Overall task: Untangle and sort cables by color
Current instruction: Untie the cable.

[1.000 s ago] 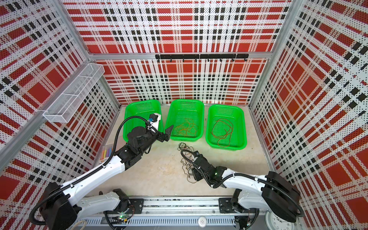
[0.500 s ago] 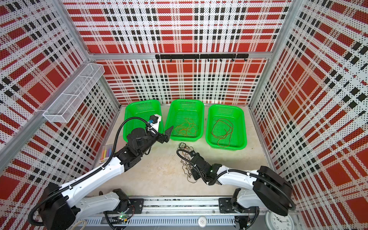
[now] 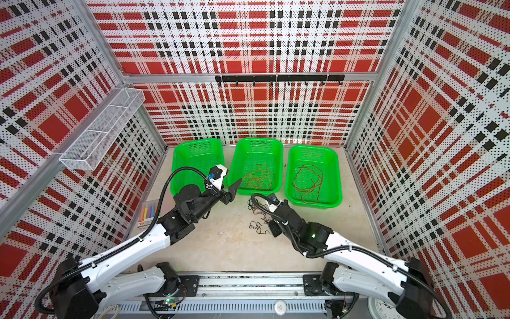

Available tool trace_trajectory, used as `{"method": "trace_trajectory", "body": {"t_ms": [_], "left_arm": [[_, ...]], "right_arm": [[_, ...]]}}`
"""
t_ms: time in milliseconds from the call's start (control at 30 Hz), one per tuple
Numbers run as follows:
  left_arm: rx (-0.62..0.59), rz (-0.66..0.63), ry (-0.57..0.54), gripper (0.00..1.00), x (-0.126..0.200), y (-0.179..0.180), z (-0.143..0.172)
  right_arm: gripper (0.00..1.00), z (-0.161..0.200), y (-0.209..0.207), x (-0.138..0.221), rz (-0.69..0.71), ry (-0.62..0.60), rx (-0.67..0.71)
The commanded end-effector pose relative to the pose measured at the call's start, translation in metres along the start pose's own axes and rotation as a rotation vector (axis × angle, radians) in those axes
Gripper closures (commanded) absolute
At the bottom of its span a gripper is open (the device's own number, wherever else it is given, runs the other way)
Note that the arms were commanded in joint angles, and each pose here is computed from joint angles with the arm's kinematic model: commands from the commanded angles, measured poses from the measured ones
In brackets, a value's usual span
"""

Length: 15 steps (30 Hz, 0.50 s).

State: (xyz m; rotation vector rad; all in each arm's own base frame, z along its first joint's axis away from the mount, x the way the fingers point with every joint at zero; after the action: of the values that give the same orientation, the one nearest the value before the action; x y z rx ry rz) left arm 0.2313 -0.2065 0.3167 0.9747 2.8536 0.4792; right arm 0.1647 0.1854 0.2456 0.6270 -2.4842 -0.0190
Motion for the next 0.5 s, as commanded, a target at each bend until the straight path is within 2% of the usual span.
{"method": "trace_trajectory", "body": {"t_ms": [0,233,467], "left_arm": [[-0.069,0.061,-0.114,0.33,0.005,-0.011,-0.014],[-0.172,0.267,-0.25,0.4,0.013,-0.039,-0.028],[-0.228,0.397,-0.345,0.42,0.015,-0.065,-0.049]], "right_arm": [[1.0,-0.022,-0.01,0.019,0.067,-0.056,0.113],[1.0,-0.08,-0.012,0.053,0.034,-0.235,0.164],[1.0,-0.108,-0.001,0.069,-0.042,-0.354,0.253]]}}
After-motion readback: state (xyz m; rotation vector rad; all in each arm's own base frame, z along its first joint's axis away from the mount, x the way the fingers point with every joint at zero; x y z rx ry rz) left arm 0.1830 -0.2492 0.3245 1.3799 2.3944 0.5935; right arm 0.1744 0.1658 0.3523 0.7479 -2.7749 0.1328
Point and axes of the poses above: each gripper's point midway between its finger pads, its own x axis back along the fingers, its own y axis along the line the jaws close on, z = x × y, the point moved 8 cm from there along x, back along the fingers, and after that the axes turned 11 degrees about -x, right-handed, at the moved point
